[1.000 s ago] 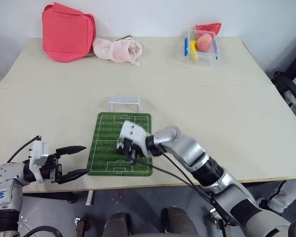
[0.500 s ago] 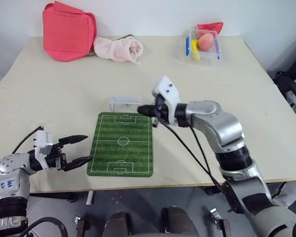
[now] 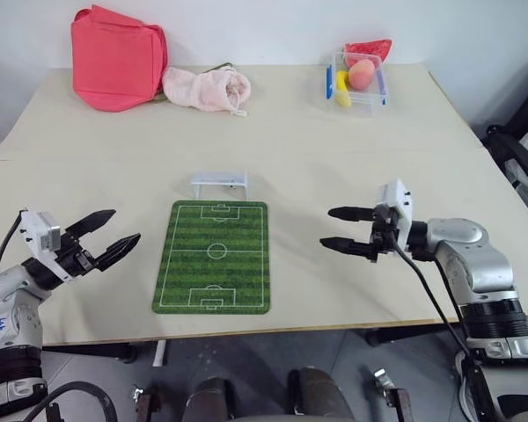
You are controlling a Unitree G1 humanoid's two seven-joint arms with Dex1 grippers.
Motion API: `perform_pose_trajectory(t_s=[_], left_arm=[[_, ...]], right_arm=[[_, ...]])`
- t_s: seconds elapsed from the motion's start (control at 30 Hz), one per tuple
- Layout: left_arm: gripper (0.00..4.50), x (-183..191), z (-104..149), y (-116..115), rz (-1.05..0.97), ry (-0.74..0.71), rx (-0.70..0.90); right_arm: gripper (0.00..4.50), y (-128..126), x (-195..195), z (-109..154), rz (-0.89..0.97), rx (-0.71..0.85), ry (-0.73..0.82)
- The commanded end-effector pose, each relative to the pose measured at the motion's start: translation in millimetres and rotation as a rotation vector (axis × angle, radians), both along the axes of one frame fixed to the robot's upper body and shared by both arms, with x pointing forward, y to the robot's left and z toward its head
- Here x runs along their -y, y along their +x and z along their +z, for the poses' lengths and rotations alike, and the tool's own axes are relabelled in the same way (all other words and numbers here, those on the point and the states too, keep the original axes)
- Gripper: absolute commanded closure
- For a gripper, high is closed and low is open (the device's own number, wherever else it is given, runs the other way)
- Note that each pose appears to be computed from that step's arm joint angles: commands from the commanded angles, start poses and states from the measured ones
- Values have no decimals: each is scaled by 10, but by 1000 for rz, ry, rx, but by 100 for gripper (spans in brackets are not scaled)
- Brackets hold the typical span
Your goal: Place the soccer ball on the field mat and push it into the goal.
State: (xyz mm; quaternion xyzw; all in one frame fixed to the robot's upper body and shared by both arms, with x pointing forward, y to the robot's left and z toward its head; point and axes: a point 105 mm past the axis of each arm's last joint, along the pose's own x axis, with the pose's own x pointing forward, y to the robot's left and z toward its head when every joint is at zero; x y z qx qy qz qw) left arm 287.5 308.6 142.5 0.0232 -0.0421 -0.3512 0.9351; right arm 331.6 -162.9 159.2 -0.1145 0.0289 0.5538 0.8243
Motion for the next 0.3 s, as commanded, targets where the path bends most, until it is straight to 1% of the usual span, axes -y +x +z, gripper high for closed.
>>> perform_pose_trajectory(t_s=[0.03, 0.2, 0.3], left_arm=[[0, -69, 171, -85, -17, 17, 51], [0, -196, 314, -109, 19, -1, 82], [0, -214, 349, -159, 43, 40, 123]], right_arm=[[68, 1, 116, 120, 3, 79, 6], [68, 46, 248, 80, -31, 80, -23], [68, 50, 313, 90, -92, 109, -18]])
